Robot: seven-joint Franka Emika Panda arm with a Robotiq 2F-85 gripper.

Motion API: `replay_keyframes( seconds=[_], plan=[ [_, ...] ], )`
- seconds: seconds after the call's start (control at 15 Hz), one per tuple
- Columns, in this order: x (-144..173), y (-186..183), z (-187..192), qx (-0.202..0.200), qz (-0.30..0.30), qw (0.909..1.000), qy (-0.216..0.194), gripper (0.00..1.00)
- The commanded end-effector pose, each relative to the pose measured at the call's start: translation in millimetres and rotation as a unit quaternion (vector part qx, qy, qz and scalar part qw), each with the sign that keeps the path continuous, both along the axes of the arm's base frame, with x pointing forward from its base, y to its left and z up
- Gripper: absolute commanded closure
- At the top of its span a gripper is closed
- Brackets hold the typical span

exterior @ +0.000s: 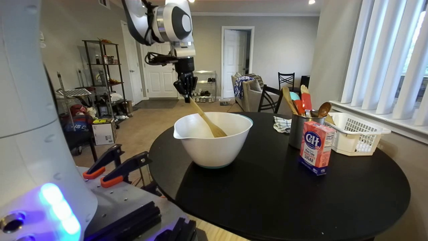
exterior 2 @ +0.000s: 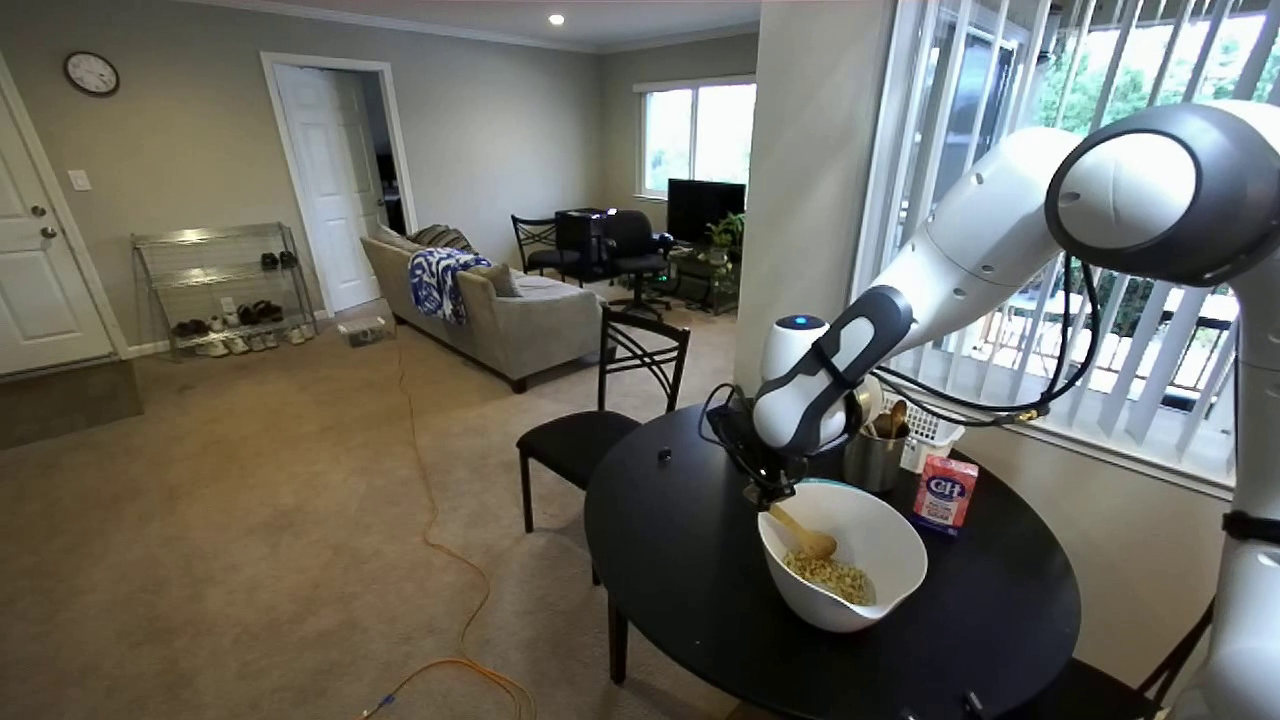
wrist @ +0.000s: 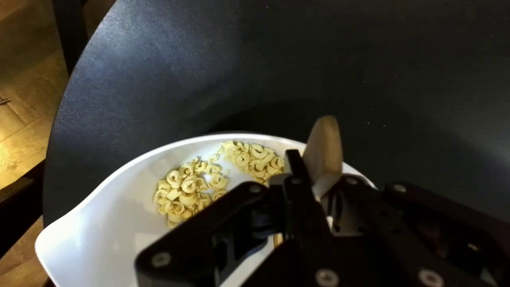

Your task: Use the wooden spoon to stir the contents in the white bowl.

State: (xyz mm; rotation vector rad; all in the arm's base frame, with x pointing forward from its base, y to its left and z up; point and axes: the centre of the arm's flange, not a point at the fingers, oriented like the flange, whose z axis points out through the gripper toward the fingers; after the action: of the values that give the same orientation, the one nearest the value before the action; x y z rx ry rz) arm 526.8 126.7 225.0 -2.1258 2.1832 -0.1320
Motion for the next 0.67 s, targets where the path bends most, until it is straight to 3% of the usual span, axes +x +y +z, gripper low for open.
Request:
replay_keyframes(
  seconds=[0.0,0.33,0.6],
  plan=[
    [1.7,5.0,8.5,0.04,0.008,0.9989,-0.022,0.96],
    [-2.4,4.3,11.6,0.114,-0.082,0.99,-0.008,0.97],
    [-6.4,-1.7,14.1,0.128,-0.127,0.9836,-0.006,0.97]
  ],
)
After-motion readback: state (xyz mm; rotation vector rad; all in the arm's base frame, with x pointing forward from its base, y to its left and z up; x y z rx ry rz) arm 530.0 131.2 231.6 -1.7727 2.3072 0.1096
